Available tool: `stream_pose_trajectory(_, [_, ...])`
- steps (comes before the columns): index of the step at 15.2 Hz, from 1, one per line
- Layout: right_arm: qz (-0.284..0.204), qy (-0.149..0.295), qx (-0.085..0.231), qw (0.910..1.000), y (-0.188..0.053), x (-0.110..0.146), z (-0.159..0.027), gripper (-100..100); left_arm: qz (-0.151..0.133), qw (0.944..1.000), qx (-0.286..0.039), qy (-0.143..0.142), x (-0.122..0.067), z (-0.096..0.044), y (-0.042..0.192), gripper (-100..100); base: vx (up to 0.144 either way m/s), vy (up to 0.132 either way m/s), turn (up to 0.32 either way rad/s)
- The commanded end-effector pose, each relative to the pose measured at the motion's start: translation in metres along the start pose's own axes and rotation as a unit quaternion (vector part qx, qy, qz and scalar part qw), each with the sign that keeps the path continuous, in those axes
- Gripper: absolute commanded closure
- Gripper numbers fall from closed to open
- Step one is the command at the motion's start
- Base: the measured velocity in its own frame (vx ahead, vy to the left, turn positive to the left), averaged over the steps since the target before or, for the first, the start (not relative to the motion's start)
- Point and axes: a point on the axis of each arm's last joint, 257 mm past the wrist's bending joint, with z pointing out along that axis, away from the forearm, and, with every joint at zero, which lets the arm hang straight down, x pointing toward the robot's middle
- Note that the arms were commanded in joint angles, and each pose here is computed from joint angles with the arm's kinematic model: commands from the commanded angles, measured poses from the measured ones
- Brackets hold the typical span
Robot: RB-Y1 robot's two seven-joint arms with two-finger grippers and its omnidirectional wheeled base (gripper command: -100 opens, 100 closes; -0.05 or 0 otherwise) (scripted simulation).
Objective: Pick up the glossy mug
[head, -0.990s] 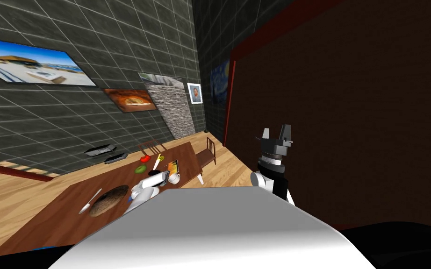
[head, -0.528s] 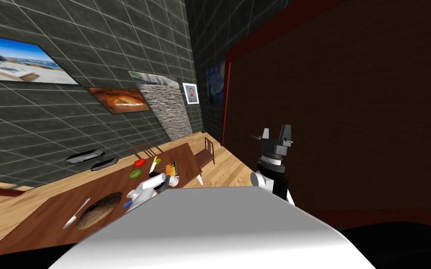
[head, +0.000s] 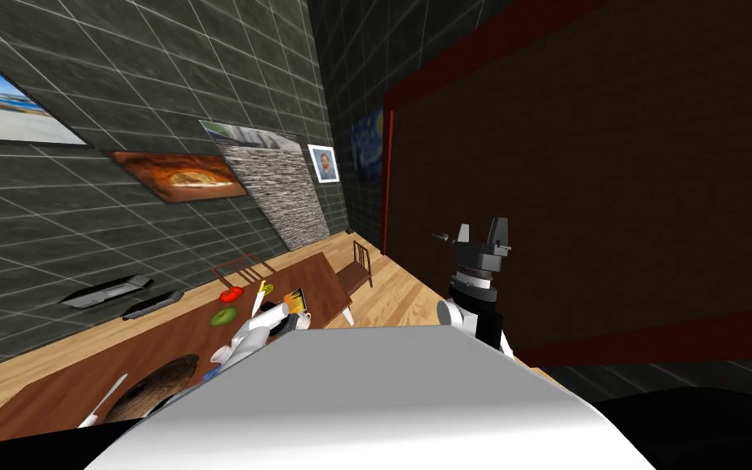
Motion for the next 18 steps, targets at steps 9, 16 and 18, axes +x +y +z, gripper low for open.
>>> stream_pose_trajectory(9, [0.000,0.000,0.000,1.0000,0.000,0.000,0.000,0,-0.006,1.0000,0.000,-0.001,0.019,0.015,0.007,100,-0.007,0.042,-0.026])
stream_pose_trajectory(16, [0.000,0.000,0.000,1.0000,0.000,0.000,0.000,0,-0.002,1.0000,-0.003,0.001,0.005,0.004,0.003,100,0.005,-0.022,0.018])
stream_pose_trajectory(18, [0.000,0.000,0.000,1.0000,0.000,0.000,0.000,0,-0.003,1.0000,-0.002,0.000,0.005,0.004,0.004,100,0.016,-0.064,0.031])
